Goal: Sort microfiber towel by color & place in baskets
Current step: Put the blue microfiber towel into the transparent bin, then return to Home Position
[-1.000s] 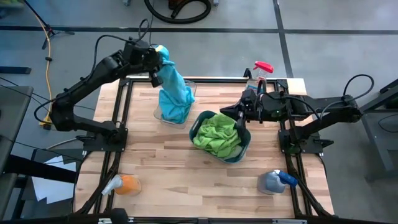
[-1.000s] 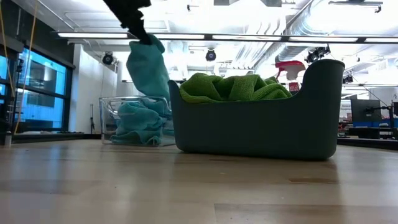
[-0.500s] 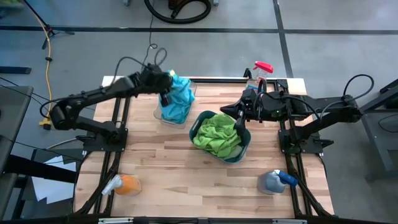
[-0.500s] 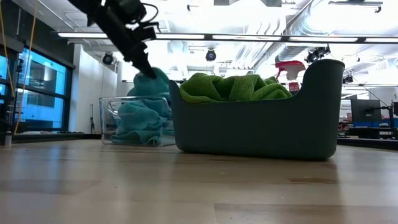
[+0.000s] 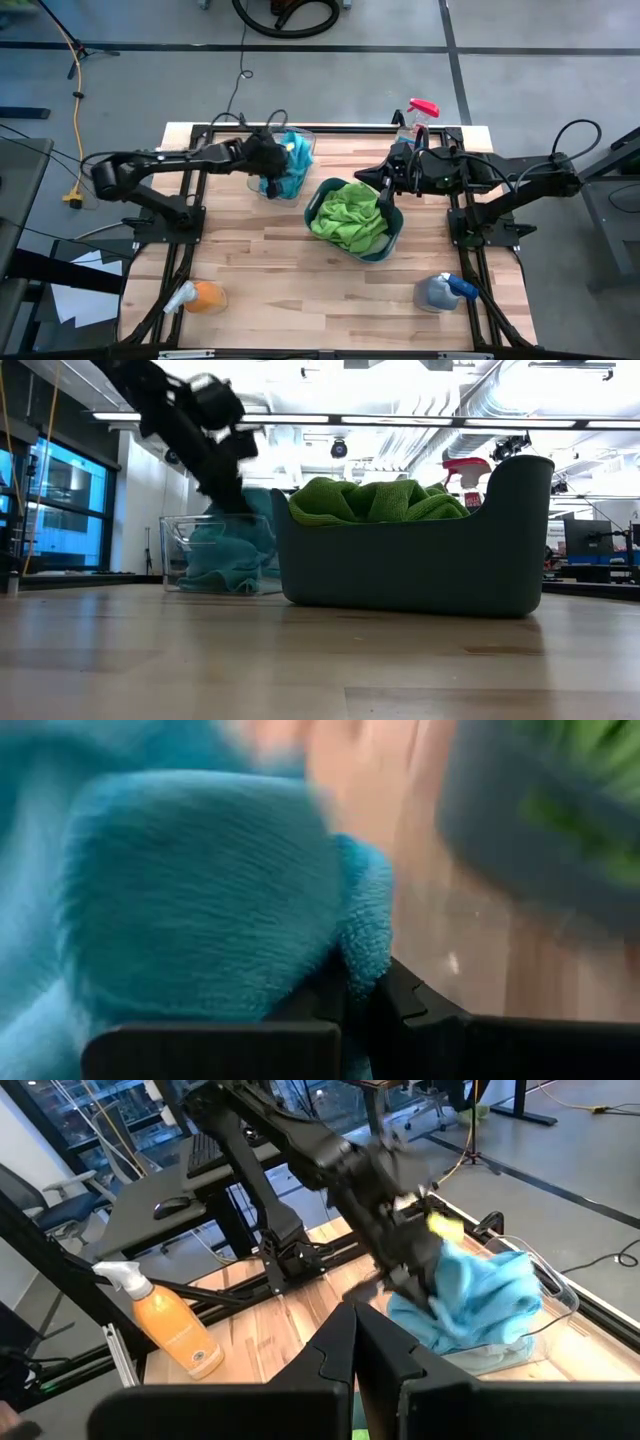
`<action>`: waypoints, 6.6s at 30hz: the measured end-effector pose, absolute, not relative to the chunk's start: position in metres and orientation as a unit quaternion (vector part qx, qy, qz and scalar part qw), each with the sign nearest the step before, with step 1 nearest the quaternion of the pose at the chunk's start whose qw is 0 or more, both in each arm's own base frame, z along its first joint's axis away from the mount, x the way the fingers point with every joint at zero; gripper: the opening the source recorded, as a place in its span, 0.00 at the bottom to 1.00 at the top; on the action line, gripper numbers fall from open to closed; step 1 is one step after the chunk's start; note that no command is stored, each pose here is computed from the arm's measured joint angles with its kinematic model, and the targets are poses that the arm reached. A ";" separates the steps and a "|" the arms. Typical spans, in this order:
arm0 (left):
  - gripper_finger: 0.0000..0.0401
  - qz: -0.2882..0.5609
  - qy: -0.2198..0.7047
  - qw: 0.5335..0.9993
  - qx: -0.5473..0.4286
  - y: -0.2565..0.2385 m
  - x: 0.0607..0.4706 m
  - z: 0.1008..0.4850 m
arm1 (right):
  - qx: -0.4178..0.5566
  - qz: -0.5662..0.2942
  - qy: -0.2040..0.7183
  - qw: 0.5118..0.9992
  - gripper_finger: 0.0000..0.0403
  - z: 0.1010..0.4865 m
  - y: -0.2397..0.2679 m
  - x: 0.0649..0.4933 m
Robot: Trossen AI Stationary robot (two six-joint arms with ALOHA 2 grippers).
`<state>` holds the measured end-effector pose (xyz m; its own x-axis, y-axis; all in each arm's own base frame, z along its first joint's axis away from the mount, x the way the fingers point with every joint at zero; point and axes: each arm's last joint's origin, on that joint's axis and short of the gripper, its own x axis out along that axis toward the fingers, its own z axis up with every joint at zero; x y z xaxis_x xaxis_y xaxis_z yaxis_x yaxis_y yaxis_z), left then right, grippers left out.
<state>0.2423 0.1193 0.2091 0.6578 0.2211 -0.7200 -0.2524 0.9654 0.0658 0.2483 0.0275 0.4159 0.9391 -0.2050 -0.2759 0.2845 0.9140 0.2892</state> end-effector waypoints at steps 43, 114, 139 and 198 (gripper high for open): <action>0.55 0.106 0.502 0.842 -0.170 0.112 0.233 0.254 | 0.157 -0.124 0.119 0.972 0.00 0.416 0.028 0.248; 0.00 0.039 -0.195 0.961 -0.192 0.011 0.117 0.225 | 0.219 0.034 0.108 0.969 0.00 0.427 -0.036 0.245; 0.00 0.069 -0.147 0.957 -0.240 0.012 0.115 0.194 | 0.173 -0.025 0.227 0.958 0.00 0.409 0.024 0.174; 0.00 0.067 -0.139 0.964 -0.216 0.012 0.115 0.193 | 0.141 -0.026 0.048 0.988 0.00 0.159 0.000 0.104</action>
